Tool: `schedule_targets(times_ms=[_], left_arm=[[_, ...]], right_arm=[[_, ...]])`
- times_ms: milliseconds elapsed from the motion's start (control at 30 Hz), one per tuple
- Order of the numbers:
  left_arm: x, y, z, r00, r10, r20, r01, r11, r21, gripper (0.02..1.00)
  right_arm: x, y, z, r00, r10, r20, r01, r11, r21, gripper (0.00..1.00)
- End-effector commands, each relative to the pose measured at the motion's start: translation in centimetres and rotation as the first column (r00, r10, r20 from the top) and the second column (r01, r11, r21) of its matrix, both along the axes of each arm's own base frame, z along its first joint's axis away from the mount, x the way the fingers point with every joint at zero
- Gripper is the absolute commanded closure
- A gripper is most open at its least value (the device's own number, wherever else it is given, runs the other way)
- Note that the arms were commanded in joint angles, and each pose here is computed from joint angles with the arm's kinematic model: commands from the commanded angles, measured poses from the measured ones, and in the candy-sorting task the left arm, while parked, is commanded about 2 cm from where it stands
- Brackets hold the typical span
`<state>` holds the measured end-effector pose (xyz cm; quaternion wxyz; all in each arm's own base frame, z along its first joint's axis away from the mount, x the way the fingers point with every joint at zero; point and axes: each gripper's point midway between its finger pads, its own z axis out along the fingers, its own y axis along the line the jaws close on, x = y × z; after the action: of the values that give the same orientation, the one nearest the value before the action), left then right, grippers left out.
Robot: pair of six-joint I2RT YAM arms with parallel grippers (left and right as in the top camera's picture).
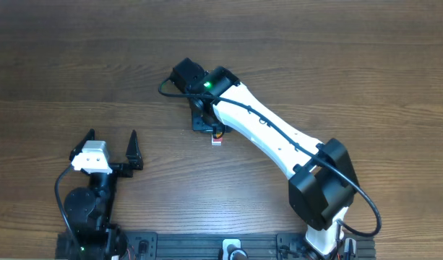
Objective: Stack Cubes
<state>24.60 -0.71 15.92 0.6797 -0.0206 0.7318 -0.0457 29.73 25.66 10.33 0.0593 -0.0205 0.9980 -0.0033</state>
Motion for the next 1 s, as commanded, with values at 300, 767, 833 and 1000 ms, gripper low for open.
schedule_targets(times_ms=[300,767,833,1000], left_arm=[[0.0,0.2,-0.3,1.000,0.010,-0.002,-0.010,1.000,0.019,0.018],[0.0,0.2,-0.3,1.000,0.010,-0.002,-0.010,1.000,0.019,0.018],[0.0,0.2,-0.3,1.000,0.010,-0.002,-0.010,1.000,0.019,0.018],[0.0,0.2,-0.3,1.000,0.010,-0.002,-0.010,1.000,0.019,0.018]], right_arm=[[0.3,0.0,-0.4,1.000,-0.002,-0.004,0.002,1.000,-0.007,0.047],[4.4,-2.0,1.2,0.994,0.044,0.096,-0.046,0.999,0.026,0.007],[5.9,-3.4,2.2,0.989,0.057,0.133,-0.062,0.998,0.031,0.007],[8.8,-9.1,5.7,0.976,-0.019,0.217,0.008,0.999,0.052,0.007]])
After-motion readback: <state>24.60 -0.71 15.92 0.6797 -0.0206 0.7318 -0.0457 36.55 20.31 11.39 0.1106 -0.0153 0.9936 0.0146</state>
